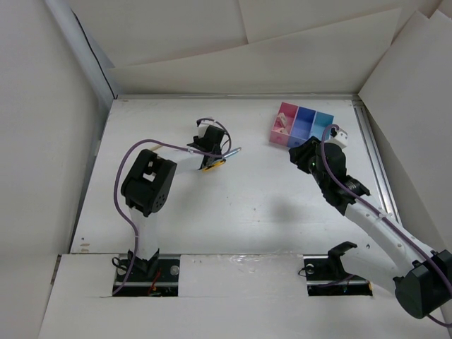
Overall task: Sort the stationery into containers
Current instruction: Pick up the stationery from the center of the board.
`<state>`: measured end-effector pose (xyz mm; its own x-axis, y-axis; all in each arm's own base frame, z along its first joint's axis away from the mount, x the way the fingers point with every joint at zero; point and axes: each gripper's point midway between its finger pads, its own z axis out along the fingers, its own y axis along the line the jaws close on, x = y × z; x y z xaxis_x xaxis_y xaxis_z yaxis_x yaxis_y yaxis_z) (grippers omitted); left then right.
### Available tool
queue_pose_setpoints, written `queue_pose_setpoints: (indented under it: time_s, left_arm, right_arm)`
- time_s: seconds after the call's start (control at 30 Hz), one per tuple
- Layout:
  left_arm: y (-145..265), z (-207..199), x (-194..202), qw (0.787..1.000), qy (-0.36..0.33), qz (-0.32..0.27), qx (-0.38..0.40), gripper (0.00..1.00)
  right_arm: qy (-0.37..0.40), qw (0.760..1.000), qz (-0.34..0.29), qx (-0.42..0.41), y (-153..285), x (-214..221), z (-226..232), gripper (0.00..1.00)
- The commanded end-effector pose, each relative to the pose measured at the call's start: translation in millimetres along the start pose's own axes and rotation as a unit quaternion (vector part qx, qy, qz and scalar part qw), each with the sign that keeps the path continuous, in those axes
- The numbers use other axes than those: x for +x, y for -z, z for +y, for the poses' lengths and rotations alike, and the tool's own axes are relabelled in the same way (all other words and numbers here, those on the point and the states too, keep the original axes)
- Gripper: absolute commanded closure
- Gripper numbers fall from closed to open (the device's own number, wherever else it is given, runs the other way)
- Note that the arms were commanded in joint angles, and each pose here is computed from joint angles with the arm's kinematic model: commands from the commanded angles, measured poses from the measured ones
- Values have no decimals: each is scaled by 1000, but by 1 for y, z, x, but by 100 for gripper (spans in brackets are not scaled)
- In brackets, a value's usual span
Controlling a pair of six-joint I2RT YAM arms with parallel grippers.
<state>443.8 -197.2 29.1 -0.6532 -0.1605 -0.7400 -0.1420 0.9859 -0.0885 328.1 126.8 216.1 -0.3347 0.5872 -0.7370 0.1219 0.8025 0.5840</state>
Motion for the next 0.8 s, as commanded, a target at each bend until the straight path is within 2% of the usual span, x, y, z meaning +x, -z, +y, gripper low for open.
queue_pose_setpoints:
  time_s: [0.0, 0.07, 0.33, 0.4, 0.43, 0.6, 0.77]
  left_arm:
    - [18, 1, -11, 1000, -4, -10, 10, 59]
    - [18, 1, -11, 1000, -4, -10, 10, 63]
    - [13, 6, -3, 1000, -10, 0, -1, 60]
    - [13, 6, -3, 1000, -10, 0, -1, 63]
    - [13, 6, -3, 1000, -10, 0, -1, 70]
    - [14, 5, -5, 1000, -10, 0, -1, 85]
    - [17, 3, -14, 1000, -6, -11, 0, 90]
  right_arm:
    - [-6, 999, -31, -32, 4, -22, 25, 53]
    - [-6, 999, -31, -32, 4, -22, 25, 53]
    - [-5, 999, -27, -35, 4, -20, 26, 53]
    - [-5, 999, -27, -35, 4, -20, 26, 53]
    - [-5, 999, -27, -35, 4, -20, 26, 53]
    - [-5, 999, -27, -35, 4, -20, 26, 53]
    - [-5, 999, -27, -35, 4, -20, 26, 53]
